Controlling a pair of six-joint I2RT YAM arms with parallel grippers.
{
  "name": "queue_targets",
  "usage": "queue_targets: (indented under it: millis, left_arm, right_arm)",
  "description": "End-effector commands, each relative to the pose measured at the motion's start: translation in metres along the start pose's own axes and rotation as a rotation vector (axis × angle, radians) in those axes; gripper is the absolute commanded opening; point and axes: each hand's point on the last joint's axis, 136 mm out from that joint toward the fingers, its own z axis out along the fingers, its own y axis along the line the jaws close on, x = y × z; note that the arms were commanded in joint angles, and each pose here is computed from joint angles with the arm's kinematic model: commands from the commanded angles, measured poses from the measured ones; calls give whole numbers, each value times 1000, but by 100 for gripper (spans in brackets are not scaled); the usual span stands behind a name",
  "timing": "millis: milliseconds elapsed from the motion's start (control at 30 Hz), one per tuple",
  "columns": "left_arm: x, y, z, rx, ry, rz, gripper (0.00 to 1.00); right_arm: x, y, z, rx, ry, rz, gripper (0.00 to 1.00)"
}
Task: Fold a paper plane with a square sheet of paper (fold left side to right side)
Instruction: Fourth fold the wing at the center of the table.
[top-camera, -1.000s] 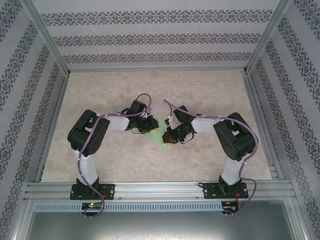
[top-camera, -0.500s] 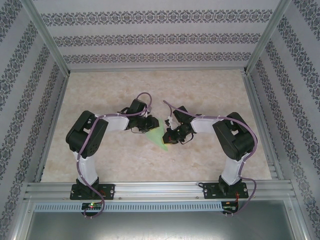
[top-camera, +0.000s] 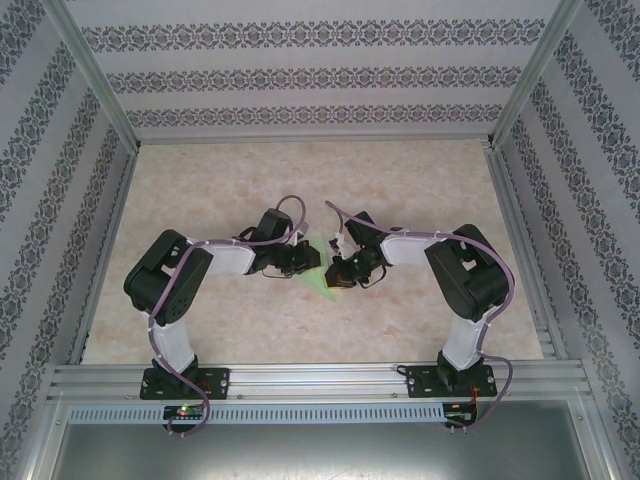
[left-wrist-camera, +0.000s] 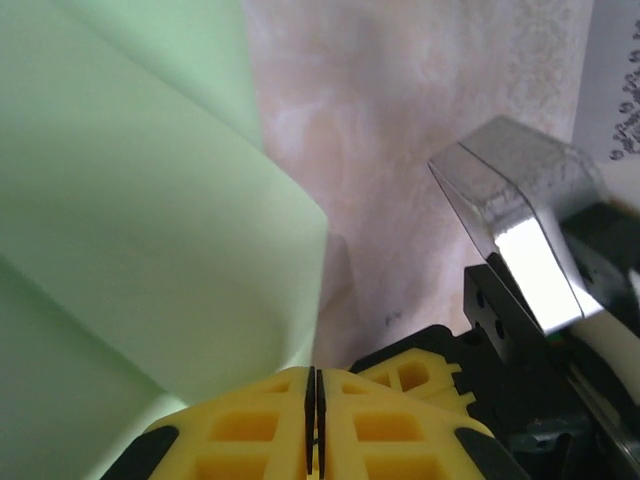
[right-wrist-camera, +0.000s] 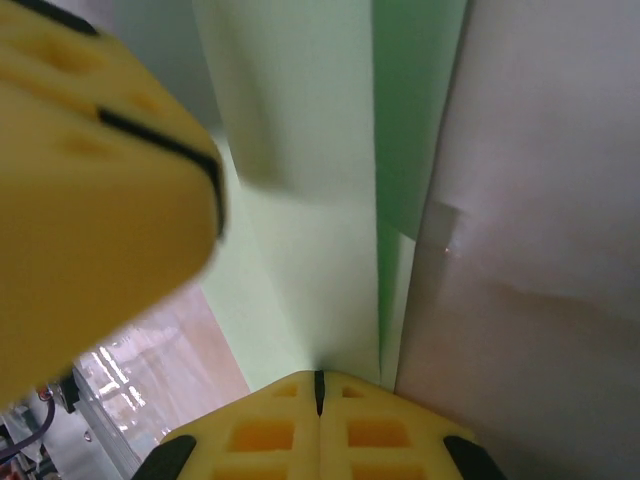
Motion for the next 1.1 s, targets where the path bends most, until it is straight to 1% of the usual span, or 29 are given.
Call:
queue_targets:
  millis: [0, 333, 500, 633, 800, 1067]
  left_arm:
    - [6, -8, 9, 66, 12, 14, 12]
    - [20, 14, 23, 29, 41, -9, 10]
    - [22, 37, 26, -57, 32, -22, 9]
    - [18, 49, 25, -116, 21, -17, 8]
    - [6, 61, 18, -193, 11, 0, 8]
    - [-30, 57, 5, -213, -37, 45, 8]
  right_arm:
    - [32, -51, 14, 202, 91, 86, 0]
    - [34, -53, 14, 228, 101, 77, 0]
    - [37, -56, 12, 256, 114, 75, 0]
    - [40, -60, 12, 276, 126, 81, 0]
    - [44, -65, 11, 299, 137, 88, 0]
    - [46, -66, 12, 303, 142, 92, 0]
